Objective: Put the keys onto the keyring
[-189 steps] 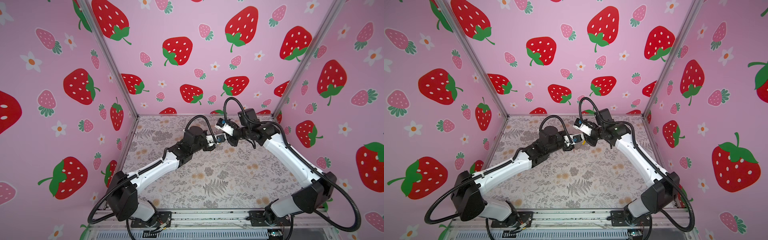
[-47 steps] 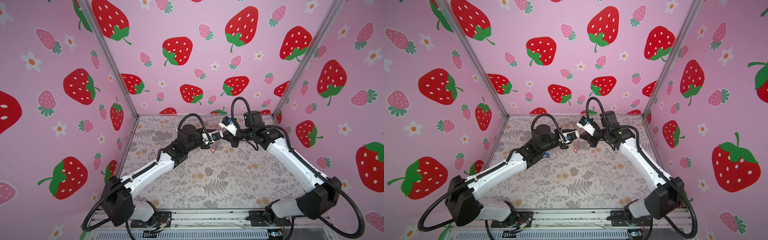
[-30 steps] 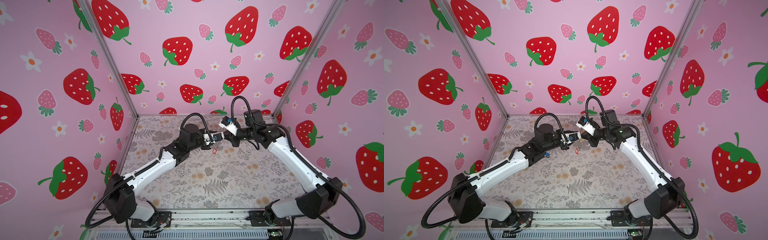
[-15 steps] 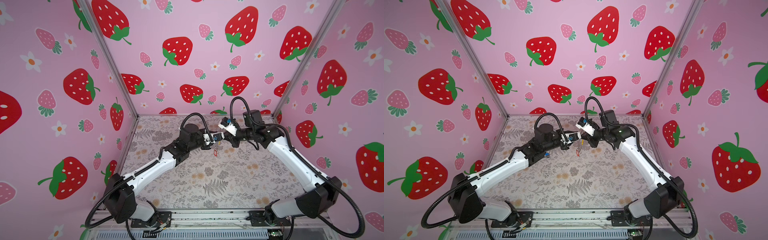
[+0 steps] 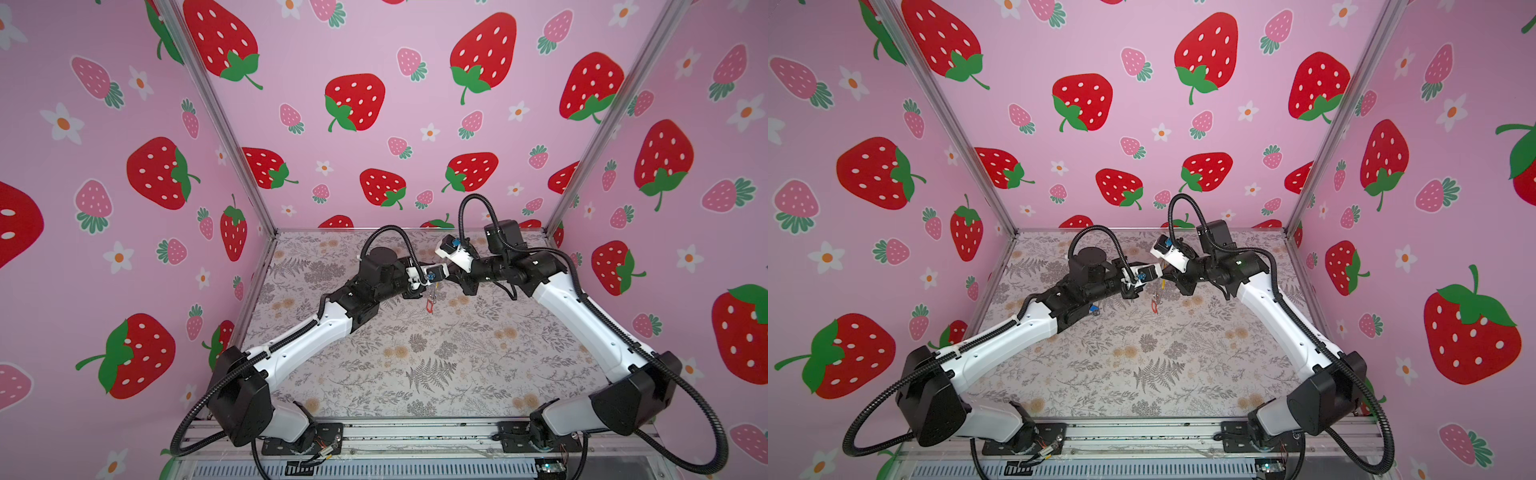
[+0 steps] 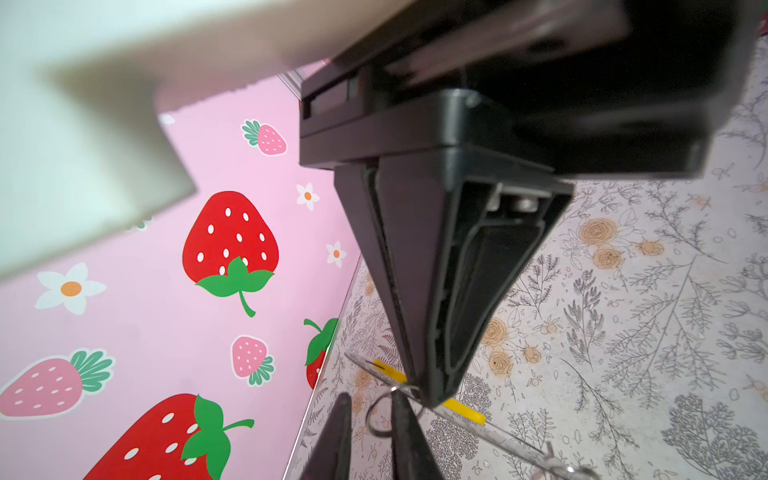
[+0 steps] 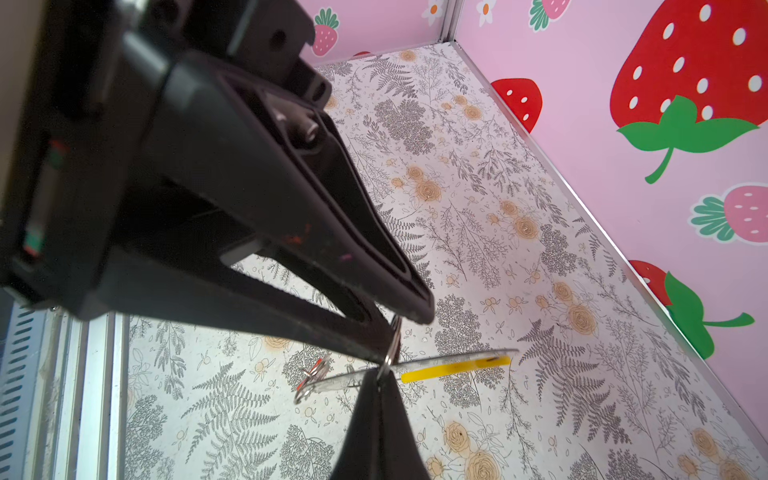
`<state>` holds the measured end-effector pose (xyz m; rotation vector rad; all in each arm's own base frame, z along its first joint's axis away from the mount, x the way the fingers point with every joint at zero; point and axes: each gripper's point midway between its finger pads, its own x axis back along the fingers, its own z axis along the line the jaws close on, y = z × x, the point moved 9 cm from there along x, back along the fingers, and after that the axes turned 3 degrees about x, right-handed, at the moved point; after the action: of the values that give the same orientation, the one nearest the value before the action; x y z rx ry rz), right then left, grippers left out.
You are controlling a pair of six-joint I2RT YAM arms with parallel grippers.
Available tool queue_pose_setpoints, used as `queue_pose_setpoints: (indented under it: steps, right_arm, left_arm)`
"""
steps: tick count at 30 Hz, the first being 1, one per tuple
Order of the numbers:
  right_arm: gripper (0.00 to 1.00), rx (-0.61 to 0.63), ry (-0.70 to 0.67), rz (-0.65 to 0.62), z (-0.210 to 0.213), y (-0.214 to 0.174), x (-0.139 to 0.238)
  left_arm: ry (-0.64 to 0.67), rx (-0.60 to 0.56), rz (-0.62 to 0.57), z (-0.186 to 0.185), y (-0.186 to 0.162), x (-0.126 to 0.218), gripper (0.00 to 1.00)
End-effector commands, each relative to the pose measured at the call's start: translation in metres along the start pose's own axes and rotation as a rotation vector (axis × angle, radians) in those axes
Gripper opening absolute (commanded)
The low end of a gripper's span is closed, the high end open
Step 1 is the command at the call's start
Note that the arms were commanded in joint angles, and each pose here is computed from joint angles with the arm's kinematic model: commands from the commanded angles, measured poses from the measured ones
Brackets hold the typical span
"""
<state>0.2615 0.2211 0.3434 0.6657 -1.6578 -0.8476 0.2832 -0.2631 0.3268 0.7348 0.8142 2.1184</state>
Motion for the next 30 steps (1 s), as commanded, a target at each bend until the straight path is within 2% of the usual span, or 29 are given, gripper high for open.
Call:
queue_pose_setpoints:
  steps: [1, 6, 12, 14, 15, 24, 26, 28, 30]
  right_arm:
    - [0.00, 0.043, 0.011, -0.032, 0.001, 0.012, 0.006]
    - [0.00, 0.048, 0.012, -0.036, 0.002, 0.013, 0.006]
    - [0.00, 0.056, 0.006, -0.038, 0.002, 0.014, 0.008]
    - [0.00, 0.057, 0.007, -0.038, 0.003, 0.013, 0.008]
    - [0.00, 0.057, 0.007, -0.037, 0.002, 0.013, 0.007]
    - [0.00, 0.084, -0.050, -0.055, 0.003, 0.013, 0.011]
    - [0.05, 0.093, -0.078, -0.062, 0.002, 0.013, 0.014]
    - [0.17, 0.101, -0.119, -0.067, 0.002, 0.012, 0.017]
    - [0.22, 0.116, -0.157, -0.070, 0.002, 0.009, 0.019]
  left_arm:
    - [0.007, -0.026, -0.044, 0.008, 0.012, -0.002, 0.21]
    - [-0.005, -0.035, -0.030, 0.005, 0.010, -0.003, 0.19]
    - [-0.008, -0.043, -0.034, 0.005, 0.011, -0.004, 0.08]
    - [-0.010, -0.046, -0.034, 0.005, 0.012, -0.004, 0.07]
    - [-0.012, -0.045, -0.034, 0.004, 0.012, -0.004, 0.02]
    - [-0.021, -0.027, -0.069, 0.004, 0.017, -0.002, 0.00]
    - [-0.018, -0.024, -0.075, 0.004, 0.018, 0.000, 0.00]
    - [-0.018, -0.018, -0.081, 0.005, 0.018, 0.001, 0.00]
    - [-0.021, 0.000, -0.100, 0.007, 0.020, 0.004, 0.00]
